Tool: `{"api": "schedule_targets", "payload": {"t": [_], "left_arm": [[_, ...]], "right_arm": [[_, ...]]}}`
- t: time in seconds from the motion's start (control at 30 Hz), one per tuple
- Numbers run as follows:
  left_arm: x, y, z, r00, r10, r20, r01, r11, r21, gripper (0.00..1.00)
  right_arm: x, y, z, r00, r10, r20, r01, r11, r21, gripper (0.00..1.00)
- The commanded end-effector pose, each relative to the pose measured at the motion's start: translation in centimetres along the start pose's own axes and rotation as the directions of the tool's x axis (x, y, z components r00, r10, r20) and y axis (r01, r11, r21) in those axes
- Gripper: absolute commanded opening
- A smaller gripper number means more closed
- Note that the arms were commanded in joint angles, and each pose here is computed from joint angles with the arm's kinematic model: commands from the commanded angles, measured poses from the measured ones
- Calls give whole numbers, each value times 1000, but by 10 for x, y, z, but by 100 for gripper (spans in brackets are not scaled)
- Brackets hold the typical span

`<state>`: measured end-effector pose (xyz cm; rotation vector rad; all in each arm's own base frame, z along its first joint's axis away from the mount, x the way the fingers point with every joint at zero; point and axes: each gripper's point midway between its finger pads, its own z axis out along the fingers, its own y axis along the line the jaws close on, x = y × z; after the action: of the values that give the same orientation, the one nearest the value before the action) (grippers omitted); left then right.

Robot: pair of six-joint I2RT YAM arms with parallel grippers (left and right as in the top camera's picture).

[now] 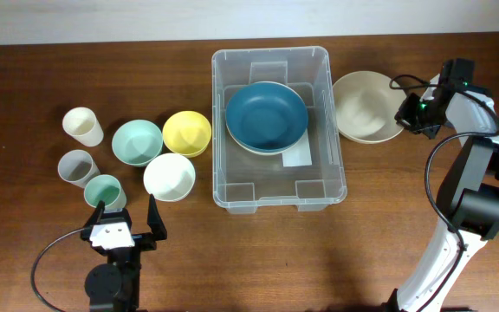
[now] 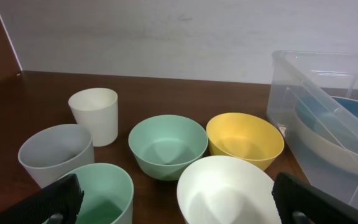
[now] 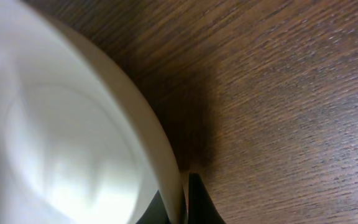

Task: Pack container
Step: 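Move the right gripper to the remaining cream bowl's rim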

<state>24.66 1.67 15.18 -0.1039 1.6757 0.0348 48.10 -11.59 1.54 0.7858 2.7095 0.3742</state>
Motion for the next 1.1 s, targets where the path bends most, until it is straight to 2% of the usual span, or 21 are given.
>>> {"api": "schedule_targets", "payload": {"t": [0.0, 0.23, 0.47, 0.6, 0.73, 0.77, 0.8, 0.83, 0.97, 1.07], "left_arm": [[2, -2, 0, 1000, 17, 0, -17, 1000, 11, 99], [2, -2, 0, 1000, 17, 0, -17, 1000, 11, 100], [2, -2, 0, 1000, 17, 0, -17, 1000, 11, 100], [2, -2, 0, 1000, 17, 0, -17, 1000, 11, 100], [2, -2, 0, 1000, 17, 0, -17, 1000, 11, 100], [2, -2, 0, 1000, 17, 0, -17, 1000, 11, 100], [2, -2, 0, 1000, 17, 0, -17, 1000, 11, 100], [2, -2, 0, 1000, 17, 0, -17, 1000, 11, 100], [2, -2, 0, 1000, 17, 0, -17, 1000, 11, 100], [2, -2, 0, 1000, 17, 0, -17, 1000, 11, 100]], "right_arm": [[-4, -7, -6, 1000, -23, 5, 23, 1000, 0, 4], [-41, -40, -100, 986, 43, 160, -44, 999, 5, 4], [-41, -47, -194, 956, 33, 291, -39, 999, 14, 4], [-33, -33, -220, 947, -30, 318, 24, 999, 24, 4], [-31, -34, -216, 952, -27, 306, 21, 1000, 23, 4], [-31, -35, -212, 955, -24, 297, 18, 1000, 24, 8], [-30, -37, -206, 958, -21, 286, 14, 1000, 25, 36], [-29, -39, -199, 963, -24, 270, 17, 999, 27, 54], [-24, -50, -167, 978, -42, 207, 35, 999, 38, 85], [-18, -61, -138, 988, -30, 150, 24, 999, 41, 94]]}}
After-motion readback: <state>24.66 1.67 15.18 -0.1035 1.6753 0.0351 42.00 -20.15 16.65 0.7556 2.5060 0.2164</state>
